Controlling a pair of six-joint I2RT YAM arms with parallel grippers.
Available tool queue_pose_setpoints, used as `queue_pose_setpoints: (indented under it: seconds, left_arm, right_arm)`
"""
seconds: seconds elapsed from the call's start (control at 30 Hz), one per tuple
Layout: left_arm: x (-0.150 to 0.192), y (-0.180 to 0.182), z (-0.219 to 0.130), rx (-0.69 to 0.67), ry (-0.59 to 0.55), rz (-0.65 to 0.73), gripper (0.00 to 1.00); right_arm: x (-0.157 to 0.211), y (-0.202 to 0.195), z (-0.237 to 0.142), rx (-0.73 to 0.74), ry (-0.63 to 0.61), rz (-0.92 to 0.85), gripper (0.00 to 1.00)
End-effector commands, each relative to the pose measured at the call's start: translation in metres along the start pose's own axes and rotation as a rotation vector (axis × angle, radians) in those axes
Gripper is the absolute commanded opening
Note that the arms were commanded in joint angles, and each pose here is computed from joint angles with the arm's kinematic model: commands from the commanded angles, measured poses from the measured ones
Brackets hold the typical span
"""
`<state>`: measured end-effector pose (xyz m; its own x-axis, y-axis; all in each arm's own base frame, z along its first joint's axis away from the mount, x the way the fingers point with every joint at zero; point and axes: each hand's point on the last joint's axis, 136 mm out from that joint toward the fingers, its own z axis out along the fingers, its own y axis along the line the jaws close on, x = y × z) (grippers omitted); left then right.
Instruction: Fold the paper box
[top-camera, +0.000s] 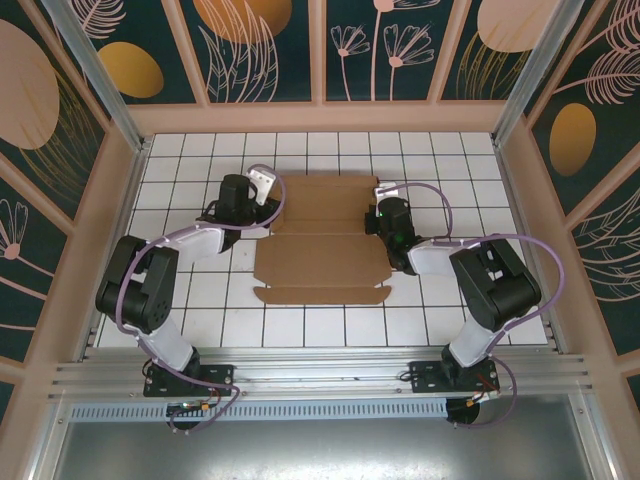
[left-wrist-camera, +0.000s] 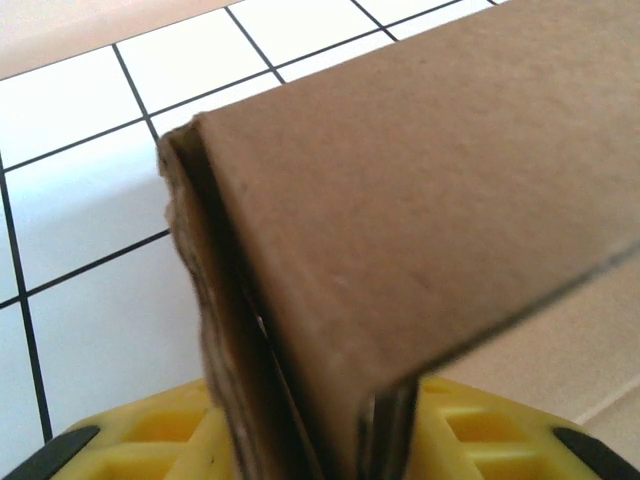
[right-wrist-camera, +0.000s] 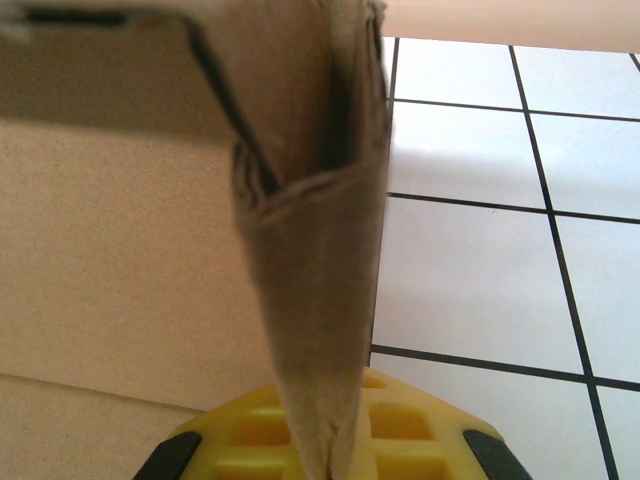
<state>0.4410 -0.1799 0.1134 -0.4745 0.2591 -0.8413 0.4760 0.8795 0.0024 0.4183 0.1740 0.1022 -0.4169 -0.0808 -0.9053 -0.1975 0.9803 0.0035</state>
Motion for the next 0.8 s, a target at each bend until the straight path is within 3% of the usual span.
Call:
queue_pose_setpoints:
  seconds: [0.0,0.27,0.57,0.77]
  left_arm:
    - [0.001,0.008,0.009,-0.049,0.025,-0.041,0.36]
    - [0.013,0.023,0.016,-0.146,0.104,-0.102,0.32]
    - [0.019,0.038,0.015,-0.256,0.122,-0.154,0.02]
    - [0.019,0.041,0.017,-0.355,0.129,-0.165,0.00]
  right_arm:
    - [-0.010,0.006,-0.009,-0.012,-0.032,0.018,0.00]
    - [-0.015,0.011,-0.012,-0.019,-0.046,0.019,0.00]
    - [-0.016,0.011,-0.014,0.004,-0.040,0.030,0.00]
    - [-0.013,0.020,-0.016,0.026,-0.027,0.035,0.00]
